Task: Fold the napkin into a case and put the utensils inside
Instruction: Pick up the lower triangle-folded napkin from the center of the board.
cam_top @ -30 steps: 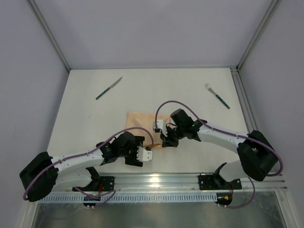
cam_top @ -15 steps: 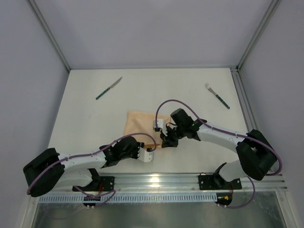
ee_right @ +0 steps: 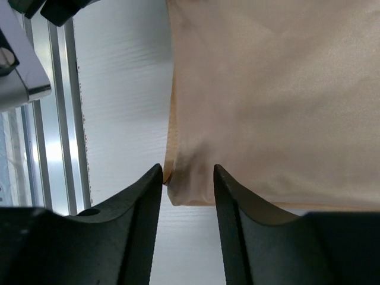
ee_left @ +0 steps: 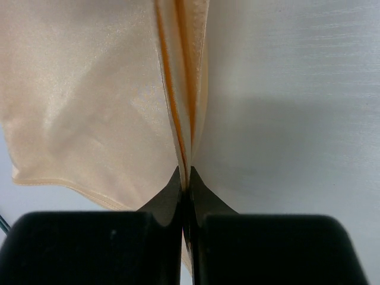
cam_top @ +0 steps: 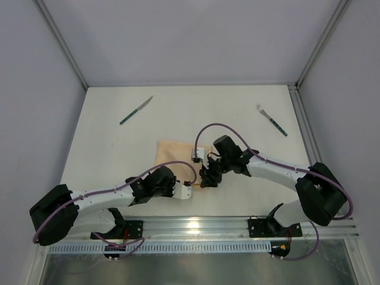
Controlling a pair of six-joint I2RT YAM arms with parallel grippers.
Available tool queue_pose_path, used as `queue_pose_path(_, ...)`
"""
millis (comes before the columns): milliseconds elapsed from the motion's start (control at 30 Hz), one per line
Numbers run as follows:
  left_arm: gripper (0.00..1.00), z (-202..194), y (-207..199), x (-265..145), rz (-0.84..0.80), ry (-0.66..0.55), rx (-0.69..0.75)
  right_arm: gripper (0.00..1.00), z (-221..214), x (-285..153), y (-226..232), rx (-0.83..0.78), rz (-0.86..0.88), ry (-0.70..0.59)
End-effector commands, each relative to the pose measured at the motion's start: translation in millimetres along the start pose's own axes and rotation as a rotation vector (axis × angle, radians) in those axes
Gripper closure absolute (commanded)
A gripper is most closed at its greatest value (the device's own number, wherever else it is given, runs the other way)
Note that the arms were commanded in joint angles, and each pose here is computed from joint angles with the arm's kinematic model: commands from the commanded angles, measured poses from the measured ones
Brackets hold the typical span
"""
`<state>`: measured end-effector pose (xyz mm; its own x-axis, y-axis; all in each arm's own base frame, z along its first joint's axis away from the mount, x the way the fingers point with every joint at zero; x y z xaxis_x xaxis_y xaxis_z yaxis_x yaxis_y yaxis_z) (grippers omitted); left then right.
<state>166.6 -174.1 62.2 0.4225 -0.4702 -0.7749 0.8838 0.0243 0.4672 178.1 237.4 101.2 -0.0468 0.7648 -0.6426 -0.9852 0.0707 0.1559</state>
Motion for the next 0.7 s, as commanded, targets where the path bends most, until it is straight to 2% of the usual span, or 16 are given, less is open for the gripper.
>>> queue_pose_path(0, 1.0, 9, 3, -8, -0.036, -0.006, -0.046, 0.52, 15, -6, 0, -0.02, -0.03, -0.08)
queue_pose_path(67, 1.0, 9, 3, -9, -0.042, -0.005, -0.053, 0.45, 19, -9, 1, -0.04, -0.043, -0.117)
queue_pose_path(167, 1.0, 14, 4, -12, -0.06, -0.007, -0.067, 0.42, 27, -17, 8, -0.105, -0.06, -0.206)
queue_pose_path(267, 1.0, 16, 7, -15, -0.074, -0.003, -0.081, 0.3, 39, -28, 15, -0.155, -0.109, -0.328)
queue_pose_path(300, 1.0, 17, 7, -16, -0.078, 0.0, -0.082, 0.26, 30, -26, 18, -0.139, -0.12, -0.337)
queue_pose_path(333, 1.0, 19, 9, -17, -0.085, -0.001, -0.086, 0.25, 45, -30, 24, -0.198, -0.151, -0.416)
queue_pose_path(367, 1.0, 19, 9, -16, -0.091, 0.006, -0.088, 0.24, 45, -31, 22, -0.188, -0.242, -0.427)
queue_pose_path(433, 1.0, 21, 10, -17, -0.097, 0.013, -0.098, 0.21, 39, -25, 31, -0.273, -0.342, -0.473)
queue_pose_path(467, 1.0, 23, 12, -17, -0.102, 0.017, -0.101, 0.2, 41, -23, 40, -0.349, -0.422, -0.479)
queue_pose_path(600, 1.0, 25, 14, -18, -0.111, 0.028, -0.114, 0.2, 24, -12, 41, -0.345, -0.558, -0.412)
queue_pose_path(667, 1.0, 29, 11, -18, -0.135, 0.009, -0.124, 0.2, 20, 0, 51, -0.375, -0.543, -0.38)
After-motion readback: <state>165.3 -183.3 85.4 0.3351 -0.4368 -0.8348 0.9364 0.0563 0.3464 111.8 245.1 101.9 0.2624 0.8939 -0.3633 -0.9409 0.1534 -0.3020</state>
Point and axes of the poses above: each gripper's point midway between its finger pads, its own x axis out along the fingers, its own y axis along the line the jaws close on, z = x × y, the point moved 5 cm from there along -x, back along the fingers, and after that the axes turned 3 degrees about -x, right-handed, at the moved point
